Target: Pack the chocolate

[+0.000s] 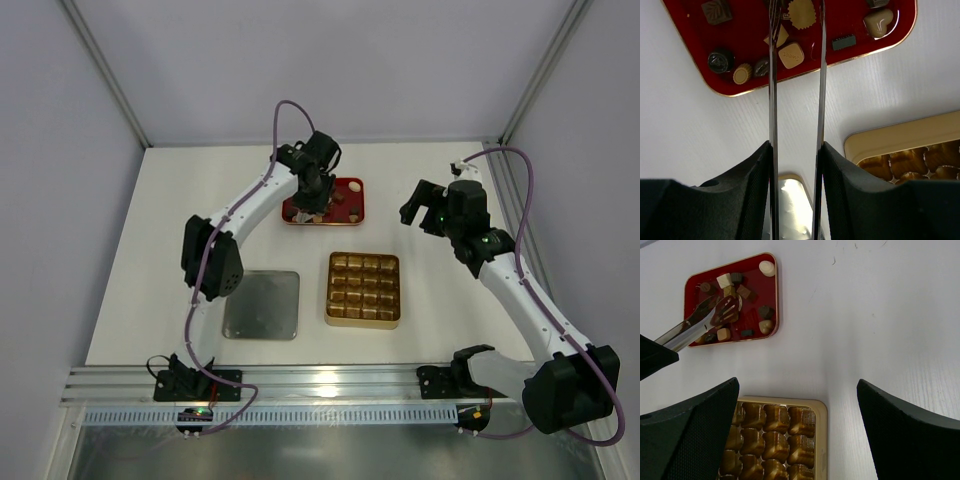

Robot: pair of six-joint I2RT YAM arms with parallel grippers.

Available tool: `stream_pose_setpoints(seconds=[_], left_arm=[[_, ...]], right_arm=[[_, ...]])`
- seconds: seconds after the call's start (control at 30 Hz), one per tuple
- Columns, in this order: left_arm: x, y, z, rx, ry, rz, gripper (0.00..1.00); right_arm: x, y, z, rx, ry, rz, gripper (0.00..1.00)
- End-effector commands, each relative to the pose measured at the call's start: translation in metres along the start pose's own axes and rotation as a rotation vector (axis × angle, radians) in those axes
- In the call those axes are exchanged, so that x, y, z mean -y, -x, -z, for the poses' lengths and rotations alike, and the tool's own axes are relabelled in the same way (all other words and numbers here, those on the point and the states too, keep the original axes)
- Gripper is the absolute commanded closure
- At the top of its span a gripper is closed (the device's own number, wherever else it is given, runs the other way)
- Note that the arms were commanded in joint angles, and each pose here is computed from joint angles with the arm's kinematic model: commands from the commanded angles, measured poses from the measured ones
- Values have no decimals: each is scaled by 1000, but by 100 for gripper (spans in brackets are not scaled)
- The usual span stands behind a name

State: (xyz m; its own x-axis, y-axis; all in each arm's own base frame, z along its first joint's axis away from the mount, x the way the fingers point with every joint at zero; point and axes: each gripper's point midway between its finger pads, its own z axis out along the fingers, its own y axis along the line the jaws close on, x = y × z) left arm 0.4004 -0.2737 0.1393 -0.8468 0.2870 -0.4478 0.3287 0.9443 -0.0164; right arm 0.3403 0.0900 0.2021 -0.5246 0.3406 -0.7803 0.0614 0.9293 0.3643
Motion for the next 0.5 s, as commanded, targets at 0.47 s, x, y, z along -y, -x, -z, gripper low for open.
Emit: stream_pose_setpoints(seconds=[0.47], left_arm=[[9, -3, -2, -21, -9, -25, 61]], right_arm=[[0, 3, -4, 10, -3, 8, 0]])
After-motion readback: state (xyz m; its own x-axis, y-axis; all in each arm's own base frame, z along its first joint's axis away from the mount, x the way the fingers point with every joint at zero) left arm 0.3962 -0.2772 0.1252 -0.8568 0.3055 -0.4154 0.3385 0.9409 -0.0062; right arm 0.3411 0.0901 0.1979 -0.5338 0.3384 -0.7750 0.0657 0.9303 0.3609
